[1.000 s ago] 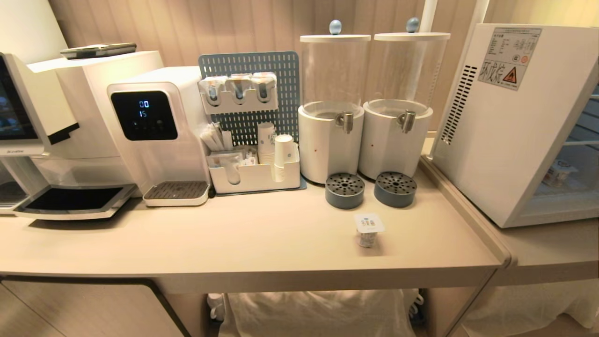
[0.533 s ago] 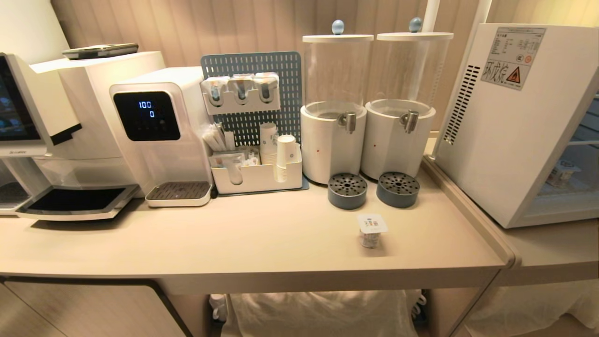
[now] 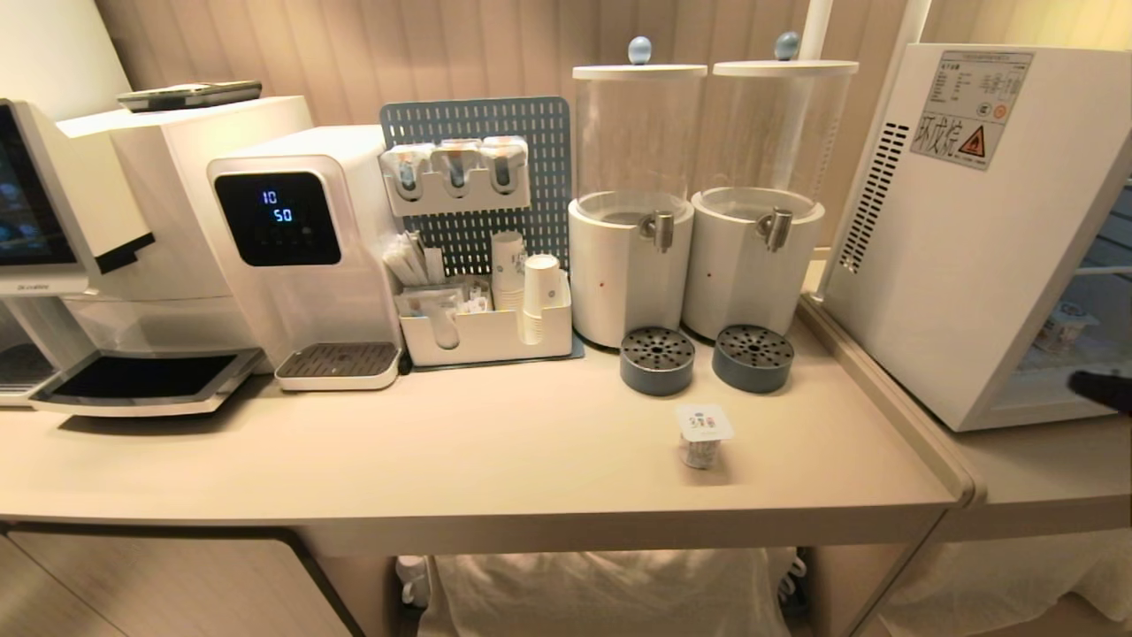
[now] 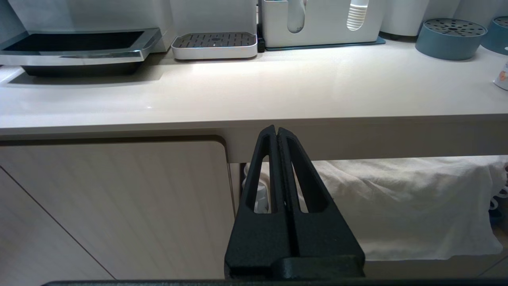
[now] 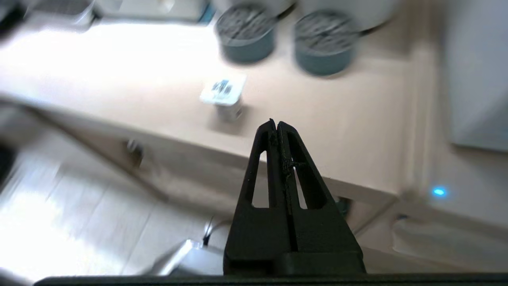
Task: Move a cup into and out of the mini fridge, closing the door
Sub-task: Put the yoghurt in the freezer
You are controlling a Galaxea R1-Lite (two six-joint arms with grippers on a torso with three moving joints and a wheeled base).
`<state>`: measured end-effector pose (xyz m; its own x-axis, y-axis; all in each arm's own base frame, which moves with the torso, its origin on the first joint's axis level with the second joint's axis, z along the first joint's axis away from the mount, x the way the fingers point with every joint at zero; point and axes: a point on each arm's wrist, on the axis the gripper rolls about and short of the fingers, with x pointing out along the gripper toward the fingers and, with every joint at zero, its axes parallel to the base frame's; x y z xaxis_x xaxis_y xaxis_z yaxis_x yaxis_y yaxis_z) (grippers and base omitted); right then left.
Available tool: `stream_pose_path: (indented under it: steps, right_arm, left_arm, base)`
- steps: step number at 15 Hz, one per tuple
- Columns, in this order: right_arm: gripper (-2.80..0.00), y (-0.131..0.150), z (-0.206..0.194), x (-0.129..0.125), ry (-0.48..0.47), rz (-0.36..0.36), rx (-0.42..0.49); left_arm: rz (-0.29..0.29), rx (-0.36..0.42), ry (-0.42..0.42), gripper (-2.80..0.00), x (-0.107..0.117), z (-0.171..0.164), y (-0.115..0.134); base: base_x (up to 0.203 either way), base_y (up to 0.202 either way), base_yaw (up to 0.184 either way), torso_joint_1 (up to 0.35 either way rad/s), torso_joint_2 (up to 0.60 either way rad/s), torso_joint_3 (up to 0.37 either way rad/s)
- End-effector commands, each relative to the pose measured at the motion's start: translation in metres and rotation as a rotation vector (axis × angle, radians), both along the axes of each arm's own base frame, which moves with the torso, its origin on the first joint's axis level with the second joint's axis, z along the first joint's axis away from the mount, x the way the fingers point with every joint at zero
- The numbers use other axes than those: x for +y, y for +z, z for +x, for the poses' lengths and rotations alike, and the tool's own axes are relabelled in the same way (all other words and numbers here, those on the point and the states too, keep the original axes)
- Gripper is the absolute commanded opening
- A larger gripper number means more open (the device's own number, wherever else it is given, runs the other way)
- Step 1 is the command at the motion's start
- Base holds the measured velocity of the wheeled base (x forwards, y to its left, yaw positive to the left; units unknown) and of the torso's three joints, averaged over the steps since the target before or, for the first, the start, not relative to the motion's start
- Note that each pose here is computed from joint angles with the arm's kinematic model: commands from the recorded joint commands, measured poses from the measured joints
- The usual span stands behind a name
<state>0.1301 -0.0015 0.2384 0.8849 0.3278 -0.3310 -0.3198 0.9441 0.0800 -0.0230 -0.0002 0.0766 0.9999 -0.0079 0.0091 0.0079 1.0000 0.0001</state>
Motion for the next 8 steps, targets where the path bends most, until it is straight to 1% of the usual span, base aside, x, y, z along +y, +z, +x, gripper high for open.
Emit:
stream_pose_path:
  steps: [1, 2, 4, 6, 8]
  right_arm:
    - [-2.80, -0.044, 0.068, -0.011, 0.199, 0.056, 0.197]
    - [-2.80, -0.061, 0.088, -0.017, 0.260, 0.070, 0.217]
    - [-2.80, -0.098, 0.120, -0.024, 0.327, 0.082, 0.232]
    - [-2.80, -0.134, 0.150, -0.020, 0.347, 0.038, 0.209]
    - [-2.80, -0.166, 0.173, -0.003, 0.346, -0.037, 0.194]
  left_arm:
    - [-0.002, 0.001, 0.000, -2.80, 0.000, 0.000, 0.000]
    - [0.000, 0.001, 0.002, -2.80, 0.000, 0.000, 0.000]
    - [0.000, 0.001, 0.000, -2.80, 0.000, 0.000, 0.000]
    - [0.000, 0.001, 0.000, -2.80, 0.000, 0.000, 0.000]
    - [0.000, 0.001, 0.000, -2.80, 0.000, 0.000, 0.000]
  base:
    - [0.000, 0.000, 0.000, 0.000, 0.00, 0.000]
    - [0.000, 0.000, 0.000, 0.000, 0.00, 0.000]
    - [0.000, 0.000, 0.000, 0.000, 0.00, 0.000]
    - [0.000, 0.000, 0.000, 0.000, 0.00, 0.000]
    - [0.000, 0.000, 0.000, 0.000, 0.00, 0.000]
